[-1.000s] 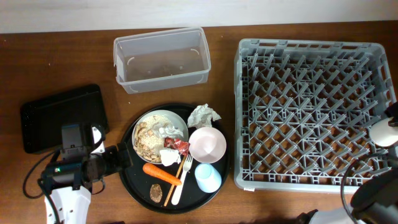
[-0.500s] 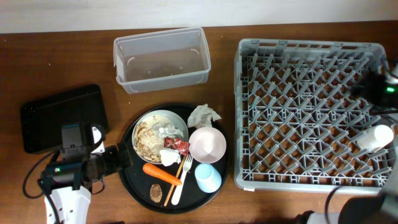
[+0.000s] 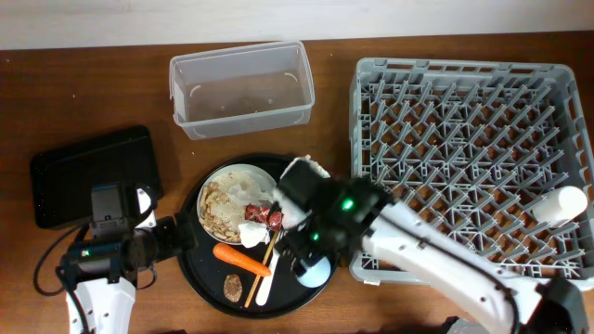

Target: Sort waste into correct bins and load items into the dishwasher rack

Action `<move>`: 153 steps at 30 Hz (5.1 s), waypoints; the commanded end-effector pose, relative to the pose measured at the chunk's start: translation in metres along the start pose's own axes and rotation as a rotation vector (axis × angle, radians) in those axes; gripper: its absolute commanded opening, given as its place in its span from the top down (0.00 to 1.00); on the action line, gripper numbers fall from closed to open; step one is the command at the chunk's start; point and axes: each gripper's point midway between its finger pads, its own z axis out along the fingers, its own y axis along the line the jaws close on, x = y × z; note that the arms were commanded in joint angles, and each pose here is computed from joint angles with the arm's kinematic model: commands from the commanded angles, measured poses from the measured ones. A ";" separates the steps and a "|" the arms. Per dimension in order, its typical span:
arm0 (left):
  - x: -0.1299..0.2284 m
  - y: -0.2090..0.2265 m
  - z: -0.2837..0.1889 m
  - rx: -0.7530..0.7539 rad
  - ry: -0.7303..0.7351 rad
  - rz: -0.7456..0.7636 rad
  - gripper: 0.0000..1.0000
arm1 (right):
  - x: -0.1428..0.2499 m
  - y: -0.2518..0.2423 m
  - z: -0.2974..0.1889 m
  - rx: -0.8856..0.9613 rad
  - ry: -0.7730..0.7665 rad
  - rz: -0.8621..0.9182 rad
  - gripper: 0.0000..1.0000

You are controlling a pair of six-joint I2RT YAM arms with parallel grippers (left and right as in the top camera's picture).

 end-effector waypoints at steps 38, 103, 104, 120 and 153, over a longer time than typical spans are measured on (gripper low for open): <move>-0.003 -0.001 -0.003 0.010 -0.006 -0.017 0.01 | 0.095 -0.308 -0.200 0.578 -0.383 0.986 0.43; -0.006 -0.003 -0.003 0.017 -0.019 -0.016 0.01 | -0.089 -0.160 -0.032 0.363 -0.026 0.153 0.96; -0.006 -0.003 -0.003 0.017 -0.020 -0.016 0.00 | -0.089 -0.166 -0.046 0.392 -0.050 0.178 0.96; -0.006 -0.003 -0.003 0.016 -0.020 -0.016 0.01 | 0.119 -0.451 -0.300 1.394 -0.356 1.225 0.96; -0.007 -0.003 -0.003 0.016 -0.020 -0.016 0.01 | 0.109 -0.497 -0.177 1.718 0.160 0.999 0.95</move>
